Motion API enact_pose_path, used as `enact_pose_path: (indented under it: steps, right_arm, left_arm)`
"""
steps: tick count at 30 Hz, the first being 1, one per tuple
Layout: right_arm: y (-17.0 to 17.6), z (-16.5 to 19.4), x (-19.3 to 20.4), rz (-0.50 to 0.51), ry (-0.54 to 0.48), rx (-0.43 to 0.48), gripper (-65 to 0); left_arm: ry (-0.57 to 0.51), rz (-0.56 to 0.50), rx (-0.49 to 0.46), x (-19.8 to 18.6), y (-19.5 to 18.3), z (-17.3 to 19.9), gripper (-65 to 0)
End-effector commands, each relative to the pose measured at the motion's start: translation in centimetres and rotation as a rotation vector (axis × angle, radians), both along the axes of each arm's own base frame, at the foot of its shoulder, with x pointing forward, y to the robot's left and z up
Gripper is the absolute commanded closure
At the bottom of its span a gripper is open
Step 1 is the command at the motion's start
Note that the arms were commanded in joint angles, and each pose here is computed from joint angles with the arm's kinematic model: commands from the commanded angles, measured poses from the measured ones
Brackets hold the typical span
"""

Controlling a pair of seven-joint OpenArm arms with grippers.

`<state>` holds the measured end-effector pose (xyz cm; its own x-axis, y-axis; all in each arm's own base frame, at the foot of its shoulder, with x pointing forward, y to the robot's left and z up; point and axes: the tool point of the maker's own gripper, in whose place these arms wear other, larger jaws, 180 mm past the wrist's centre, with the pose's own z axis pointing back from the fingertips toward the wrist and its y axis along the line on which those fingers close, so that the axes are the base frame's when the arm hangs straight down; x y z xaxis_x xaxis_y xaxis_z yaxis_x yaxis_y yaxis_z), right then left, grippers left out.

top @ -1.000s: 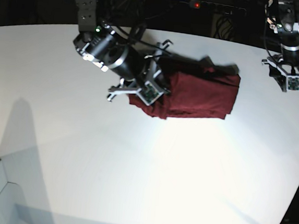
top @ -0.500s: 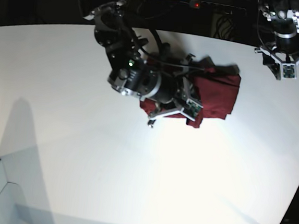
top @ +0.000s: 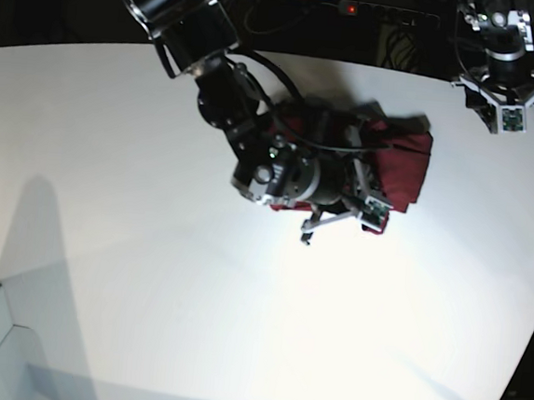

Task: Layout the t-shirt on the table in an organized manner, then fold the t-shirt properly
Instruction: 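Fold the strip's other end with the right gripper onto the bundle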

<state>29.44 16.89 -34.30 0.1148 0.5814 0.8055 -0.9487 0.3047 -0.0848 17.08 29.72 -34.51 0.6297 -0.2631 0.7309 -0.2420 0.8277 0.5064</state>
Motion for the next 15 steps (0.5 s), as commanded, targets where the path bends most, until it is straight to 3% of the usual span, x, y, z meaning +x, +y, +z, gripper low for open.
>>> enact_pose_path:
  steps: [1,15]
  right_arm:
    - [1.1,1.9,0.8,0.011,-0.028,0.062,0.0]
    - [3.0,2.9,0.1,0.067,-0.053,0.149,-1.0]
  left_arm:
    - [-0.031,-0.006,0.028,0.2,0.3,1.0,-42.2]
    - [-0.051,-0.01,0.021,1.1,0.1,1.2,-42.2]
